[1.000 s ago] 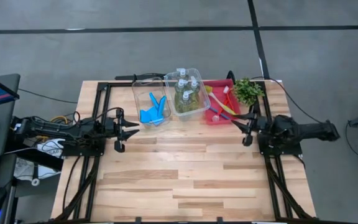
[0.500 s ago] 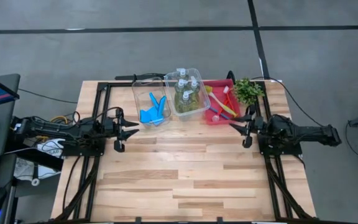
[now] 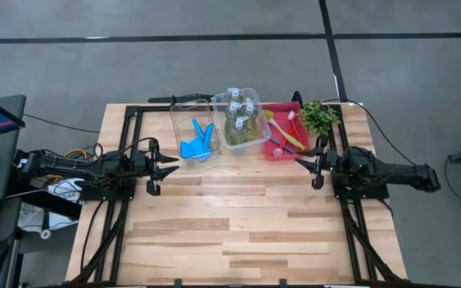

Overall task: Pick & Place Kitchen Sink Supplies
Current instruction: Return to Home Position

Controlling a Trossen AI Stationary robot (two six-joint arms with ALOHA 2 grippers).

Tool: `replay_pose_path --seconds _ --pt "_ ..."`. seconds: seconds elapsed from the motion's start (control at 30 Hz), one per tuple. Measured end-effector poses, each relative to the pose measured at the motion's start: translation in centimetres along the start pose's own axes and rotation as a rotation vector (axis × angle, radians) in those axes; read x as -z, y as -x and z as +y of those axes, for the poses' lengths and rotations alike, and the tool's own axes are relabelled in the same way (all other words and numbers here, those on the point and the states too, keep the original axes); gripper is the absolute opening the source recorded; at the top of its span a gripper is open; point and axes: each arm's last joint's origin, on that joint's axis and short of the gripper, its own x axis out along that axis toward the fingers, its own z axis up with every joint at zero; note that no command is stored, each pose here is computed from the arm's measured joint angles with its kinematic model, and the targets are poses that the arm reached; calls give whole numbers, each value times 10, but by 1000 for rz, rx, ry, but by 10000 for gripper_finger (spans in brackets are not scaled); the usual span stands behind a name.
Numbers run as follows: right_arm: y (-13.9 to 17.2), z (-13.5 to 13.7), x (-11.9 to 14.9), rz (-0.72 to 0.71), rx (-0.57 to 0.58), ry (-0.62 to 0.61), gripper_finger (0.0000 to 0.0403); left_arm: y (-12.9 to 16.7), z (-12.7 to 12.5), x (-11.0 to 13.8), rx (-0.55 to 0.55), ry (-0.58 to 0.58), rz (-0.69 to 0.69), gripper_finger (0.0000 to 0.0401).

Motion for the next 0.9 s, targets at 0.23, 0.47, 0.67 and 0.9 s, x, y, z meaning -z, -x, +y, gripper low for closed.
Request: replay_pose_path --seconds 0.23,0.47,0.67,0.9 --pt "0 -2 3 30 20 -1 101 0 0 -2 -1 7 -17 118" --pt "0 1 4 39 -84 -76 101 0 1 -6 -5 23 -57 118" --pt "0 2 5 47 -108 -190 101 0 1 -6 -4 24 -57 118" --pt "-3 3 9 102 -107 -237 101 0 1 -6 -5 19 -62 118"
